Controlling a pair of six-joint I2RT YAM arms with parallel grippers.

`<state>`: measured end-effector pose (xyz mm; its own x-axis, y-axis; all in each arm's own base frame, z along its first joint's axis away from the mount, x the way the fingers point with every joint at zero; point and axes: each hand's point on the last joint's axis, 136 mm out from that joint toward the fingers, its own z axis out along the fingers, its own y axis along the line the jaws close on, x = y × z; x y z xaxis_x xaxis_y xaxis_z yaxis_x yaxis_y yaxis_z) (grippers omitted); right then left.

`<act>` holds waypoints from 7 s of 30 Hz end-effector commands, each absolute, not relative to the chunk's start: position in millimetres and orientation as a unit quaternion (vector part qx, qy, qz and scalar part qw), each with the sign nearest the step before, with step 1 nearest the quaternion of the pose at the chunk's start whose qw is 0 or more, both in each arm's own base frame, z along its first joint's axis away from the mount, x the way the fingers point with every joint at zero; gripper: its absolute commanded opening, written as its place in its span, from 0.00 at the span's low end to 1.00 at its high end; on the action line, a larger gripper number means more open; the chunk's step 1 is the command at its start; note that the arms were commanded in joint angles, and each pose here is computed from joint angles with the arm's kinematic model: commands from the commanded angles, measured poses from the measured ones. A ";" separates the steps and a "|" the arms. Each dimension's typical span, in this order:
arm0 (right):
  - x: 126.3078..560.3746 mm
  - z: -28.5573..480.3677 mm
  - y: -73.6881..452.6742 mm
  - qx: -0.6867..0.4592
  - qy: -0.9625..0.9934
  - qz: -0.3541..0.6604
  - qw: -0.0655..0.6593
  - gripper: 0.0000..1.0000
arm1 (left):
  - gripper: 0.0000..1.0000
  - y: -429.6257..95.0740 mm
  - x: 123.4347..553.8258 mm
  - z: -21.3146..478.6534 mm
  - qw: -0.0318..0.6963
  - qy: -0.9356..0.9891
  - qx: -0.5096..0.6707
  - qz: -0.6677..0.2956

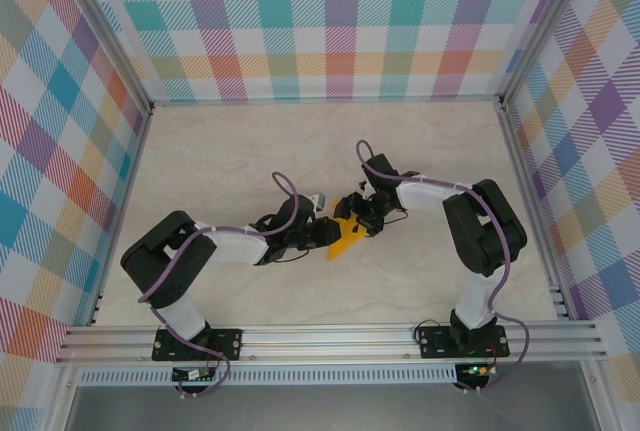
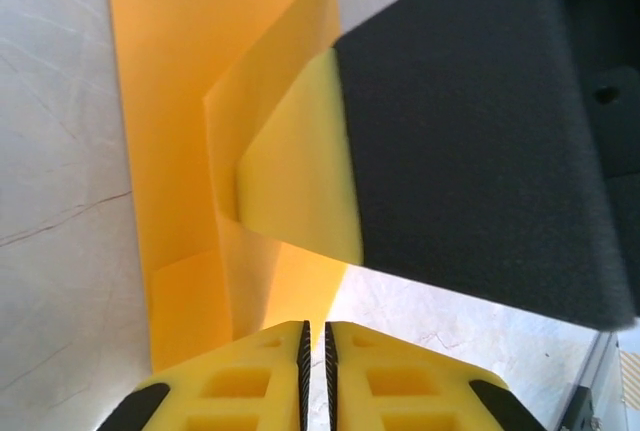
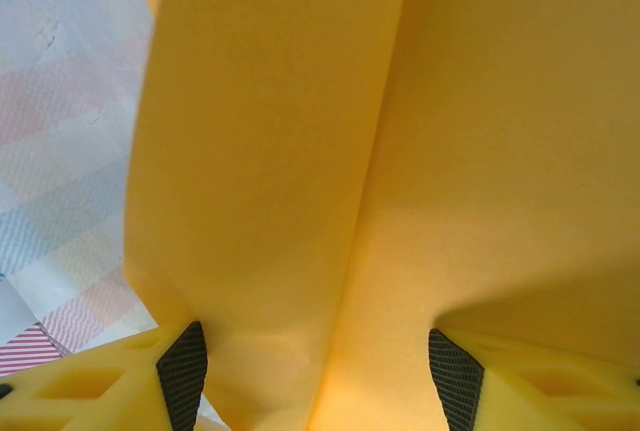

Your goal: Fold a paper plane with a square sheet of paper (pick it up from the middle)

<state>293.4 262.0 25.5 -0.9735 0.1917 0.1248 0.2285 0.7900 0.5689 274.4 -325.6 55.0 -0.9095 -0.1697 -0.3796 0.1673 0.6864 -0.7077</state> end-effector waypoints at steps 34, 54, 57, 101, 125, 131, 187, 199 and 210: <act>263.0 -48.8 191.4 -0.176 -0.976 -0.105 0.069 0.51 | 0.12 -323.8 285.0 36.5 0.204 0.909 0.001 -0.363; 258.3 -57.9 187.9 -0.186 -0.975 -0.084 0.089 0.49 | 0.22 -319.4 288.5 77.6 0.233 0.880 -0.033 -0.413; 257.3 -58.6 185.8 -0.192 -0.974 -0.078 0.090 0.48 | 0.20 -316.9 289.1 74.9 0.234 0.884 -0.034 -0.404; 259.2 -47.8 190.8 -0.202 -0.970 -0.114 0.071 0.49 | 0.11 -312.9 301.1 37.4 0.207 0.899 -0.065 -0.380; 259.0 -48.8 187.4 -0.187 -0.974 -0.116 0.062 0.56 | 0.07 -308.9 303.5 33.3 0.206 0.911 -0.054 -0.352; 262.6 -42.7 189.1 -0.180 -0.975 -0.119 0.057 0.56 | 0.09 -311.7 302.1 41.7 0.211 0.906 -0.044 -0.364; 280.5 68.1 245.1 -0.224 -0.916 -0.323 0.076 0.43 | 0.48 -361.0 250.6 46.6 0.392 0.860 0.276 -0.175; 282.3 68.5 237.9 -0.233 -0.914 -0.323 0.075 0.44 | 0.21 -358.7 254.1 40.5 0.395 0.864 0.265 -0.165; 287.1 76.2 211.6 -0.212 -0.921 -0.325 0.017 0.51 | 0.09 -360.9 251.4 41.0 0.367 0.872 0.233 -0.223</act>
